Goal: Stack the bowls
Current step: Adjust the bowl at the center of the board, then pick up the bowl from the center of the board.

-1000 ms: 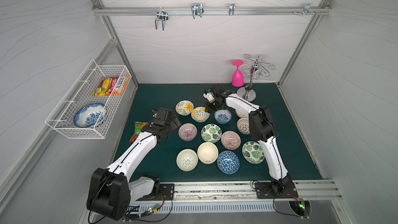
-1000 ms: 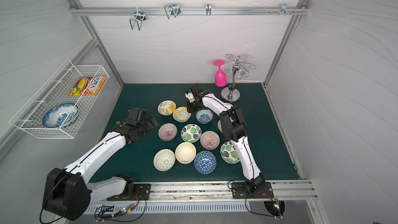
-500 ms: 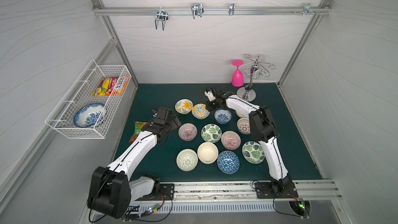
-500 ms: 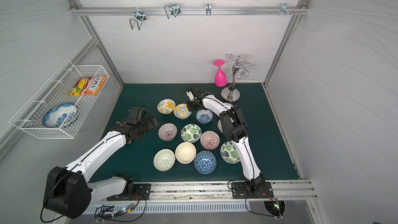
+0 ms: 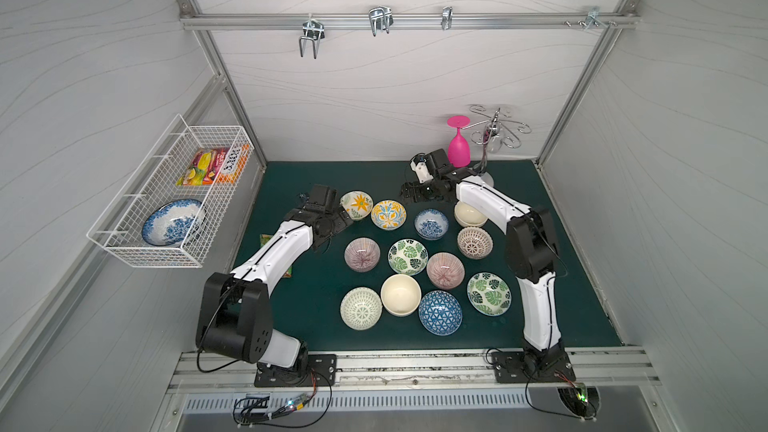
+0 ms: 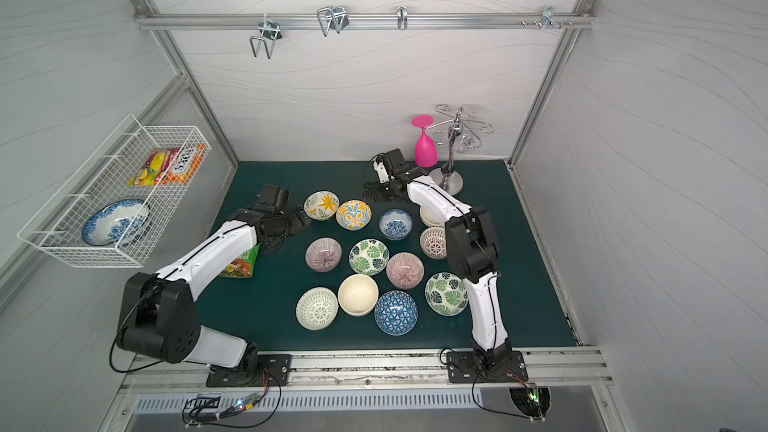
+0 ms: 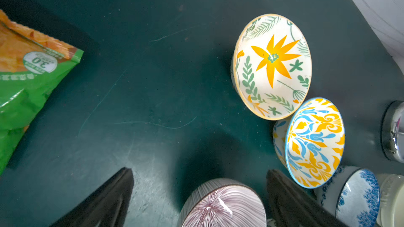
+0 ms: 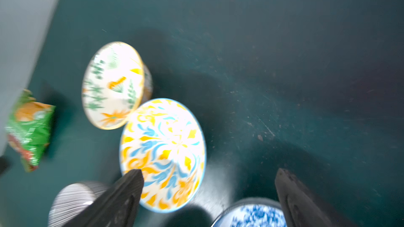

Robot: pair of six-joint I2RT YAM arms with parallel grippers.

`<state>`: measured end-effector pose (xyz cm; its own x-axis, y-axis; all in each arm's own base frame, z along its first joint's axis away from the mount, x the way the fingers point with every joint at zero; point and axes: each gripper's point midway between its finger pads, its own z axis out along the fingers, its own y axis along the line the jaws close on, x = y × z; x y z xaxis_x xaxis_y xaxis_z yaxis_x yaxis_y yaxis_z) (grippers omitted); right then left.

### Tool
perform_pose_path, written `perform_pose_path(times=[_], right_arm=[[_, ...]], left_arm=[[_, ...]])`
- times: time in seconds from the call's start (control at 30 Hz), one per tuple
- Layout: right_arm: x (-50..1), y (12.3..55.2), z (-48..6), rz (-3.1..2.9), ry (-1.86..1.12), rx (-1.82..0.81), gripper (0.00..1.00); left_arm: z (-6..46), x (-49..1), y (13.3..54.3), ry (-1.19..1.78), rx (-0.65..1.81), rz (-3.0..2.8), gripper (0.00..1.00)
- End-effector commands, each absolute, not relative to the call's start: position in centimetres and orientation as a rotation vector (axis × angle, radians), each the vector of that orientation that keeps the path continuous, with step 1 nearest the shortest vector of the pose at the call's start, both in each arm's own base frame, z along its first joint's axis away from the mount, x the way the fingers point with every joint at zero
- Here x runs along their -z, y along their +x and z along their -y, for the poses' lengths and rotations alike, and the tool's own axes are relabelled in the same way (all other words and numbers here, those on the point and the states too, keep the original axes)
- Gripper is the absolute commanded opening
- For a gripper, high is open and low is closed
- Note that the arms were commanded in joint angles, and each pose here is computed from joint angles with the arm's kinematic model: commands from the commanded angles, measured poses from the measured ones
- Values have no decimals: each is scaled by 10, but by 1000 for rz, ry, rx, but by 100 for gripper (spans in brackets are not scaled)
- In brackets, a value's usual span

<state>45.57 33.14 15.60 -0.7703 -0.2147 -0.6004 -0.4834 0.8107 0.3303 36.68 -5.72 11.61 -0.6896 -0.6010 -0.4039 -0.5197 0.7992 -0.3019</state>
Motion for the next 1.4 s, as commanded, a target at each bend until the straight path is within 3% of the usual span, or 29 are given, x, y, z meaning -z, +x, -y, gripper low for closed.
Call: perform_pose_path(times=[0.0,0.37,0.53,0.8,0.93,1.03,1.17,1.37], right_arm=[[-189,454,-327,-2363,-485,-662,99],[-229,460,-222,-2209,-12,-767,99],[-232,452,-213,-2203,-50,-651,99],[-239,435,-224,-2164,-147,-489,99],[-235,446,-195,-2087,63,-383,99],[-224,449,-180,-2132,131,-439,99],[-211,447,-193,-2212,9,-544,99],[-231,435,-195,-2127,-36,-440,99]], left_arm=[[50,-125,386,-831,172,-2476,98],[51,-91,414,-924,237,-2535,87],[53,-83,417,-924,229,-2573,81],[57,-99,419,-869,333,-2459,81],[64,-95,427,-845,369,-2491,81],[65,-94,437,-835,378,-2488,80],[67,-87,447,-843,382,-2498,78],[68,-79,451,-846,372,-2527,72]])
